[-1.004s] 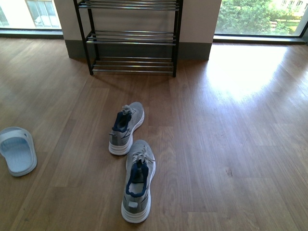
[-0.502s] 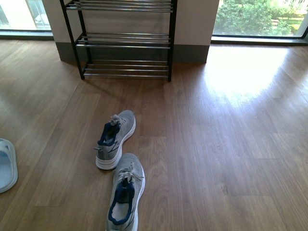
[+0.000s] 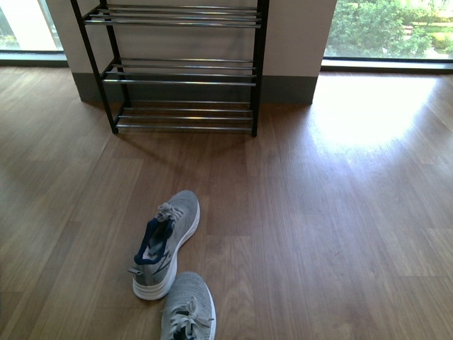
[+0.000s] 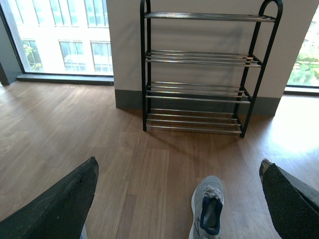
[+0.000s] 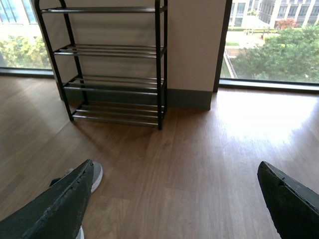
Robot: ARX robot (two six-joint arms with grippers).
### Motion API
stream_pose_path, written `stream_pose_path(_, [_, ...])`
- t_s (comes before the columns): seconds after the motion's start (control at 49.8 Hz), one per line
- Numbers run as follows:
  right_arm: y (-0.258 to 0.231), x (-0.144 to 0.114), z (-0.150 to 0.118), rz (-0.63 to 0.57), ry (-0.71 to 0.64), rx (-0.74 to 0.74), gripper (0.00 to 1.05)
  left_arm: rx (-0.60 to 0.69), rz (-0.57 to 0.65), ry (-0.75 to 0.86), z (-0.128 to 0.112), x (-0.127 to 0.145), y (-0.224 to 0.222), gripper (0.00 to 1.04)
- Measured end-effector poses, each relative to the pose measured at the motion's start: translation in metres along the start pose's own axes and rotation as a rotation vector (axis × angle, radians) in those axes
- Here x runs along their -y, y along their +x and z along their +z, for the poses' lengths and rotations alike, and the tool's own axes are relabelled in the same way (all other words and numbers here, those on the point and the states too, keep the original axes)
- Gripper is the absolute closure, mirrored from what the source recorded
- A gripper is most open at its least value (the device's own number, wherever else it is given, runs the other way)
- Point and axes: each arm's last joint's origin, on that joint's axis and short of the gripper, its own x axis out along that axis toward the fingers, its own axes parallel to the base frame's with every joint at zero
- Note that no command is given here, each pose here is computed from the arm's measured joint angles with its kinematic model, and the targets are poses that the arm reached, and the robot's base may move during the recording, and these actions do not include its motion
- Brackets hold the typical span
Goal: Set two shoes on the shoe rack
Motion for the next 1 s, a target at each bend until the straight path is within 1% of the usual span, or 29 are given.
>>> stream_pose_path(1.004, [0.0,-0.0001,-0.0002,0.003,0.0,-0.002,0.09,0.0,0.003,0.0,0.0,-0.0001,0.0,0.09])
